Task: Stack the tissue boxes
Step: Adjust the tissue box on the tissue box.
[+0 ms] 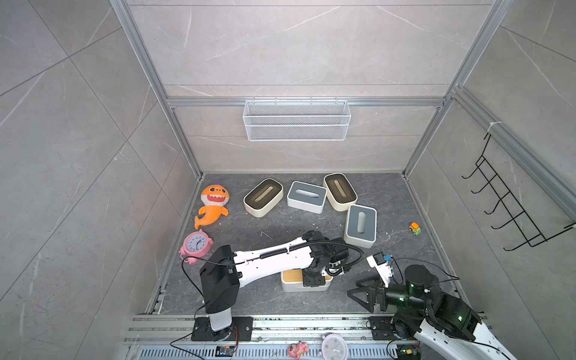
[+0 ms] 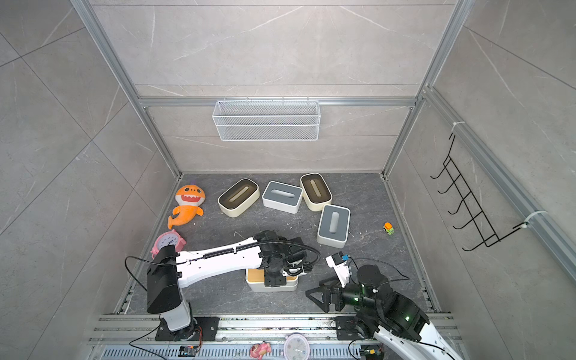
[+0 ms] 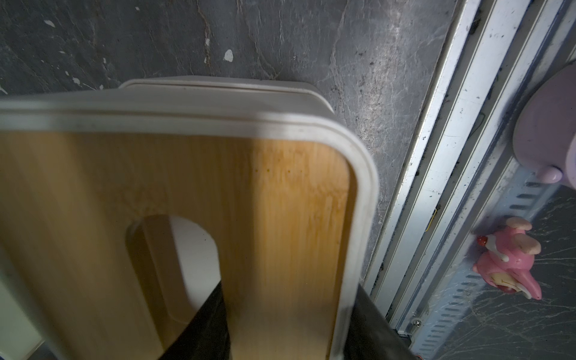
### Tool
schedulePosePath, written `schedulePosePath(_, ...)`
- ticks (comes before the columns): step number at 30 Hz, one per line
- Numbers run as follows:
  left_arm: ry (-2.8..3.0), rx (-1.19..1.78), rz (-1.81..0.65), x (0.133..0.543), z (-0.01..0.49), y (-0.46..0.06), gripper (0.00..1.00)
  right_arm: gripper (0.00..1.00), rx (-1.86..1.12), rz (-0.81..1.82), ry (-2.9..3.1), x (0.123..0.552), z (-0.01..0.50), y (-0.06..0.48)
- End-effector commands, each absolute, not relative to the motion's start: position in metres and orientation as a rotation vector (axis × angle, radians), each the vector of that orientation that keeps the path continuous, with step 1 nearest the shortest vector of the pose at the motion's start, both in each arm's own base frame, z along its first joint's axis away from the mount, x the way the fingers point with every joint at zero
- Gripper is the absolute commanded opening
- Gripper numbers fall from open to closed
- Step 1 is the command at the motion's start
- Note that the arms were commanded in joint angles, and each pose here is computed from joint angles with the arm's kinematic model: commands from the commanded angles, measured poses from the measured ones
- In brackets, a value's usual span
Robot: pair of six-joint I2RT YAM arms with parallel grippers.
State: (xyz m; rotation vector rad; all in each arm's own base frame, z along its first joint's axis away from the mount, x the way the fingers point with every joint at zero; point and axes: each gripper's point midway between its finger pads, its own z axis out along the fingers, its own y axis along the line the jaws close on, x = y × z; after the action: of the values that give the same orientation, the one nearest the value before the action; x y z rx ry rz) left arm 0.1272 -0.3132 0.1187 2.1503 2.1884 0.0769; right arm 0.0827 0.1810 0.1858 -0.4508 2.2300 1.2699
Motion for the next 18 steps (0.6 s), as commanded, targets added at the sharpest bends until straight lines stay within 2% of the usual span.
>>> schedulePosePath(1,2.119,2.159,0.099,0.1302,0.1344,-0.3092,0.42,1.00,-0.468,1.259,2.226,0.0822,0.1822,0.1804)
schedulePosePath(18,2.135,2.133,0.052,0.1289,0.1327,-0.3183,0.42,1.00,-0.472,1.261,2.229,0.0824,0.1814,0.1815)
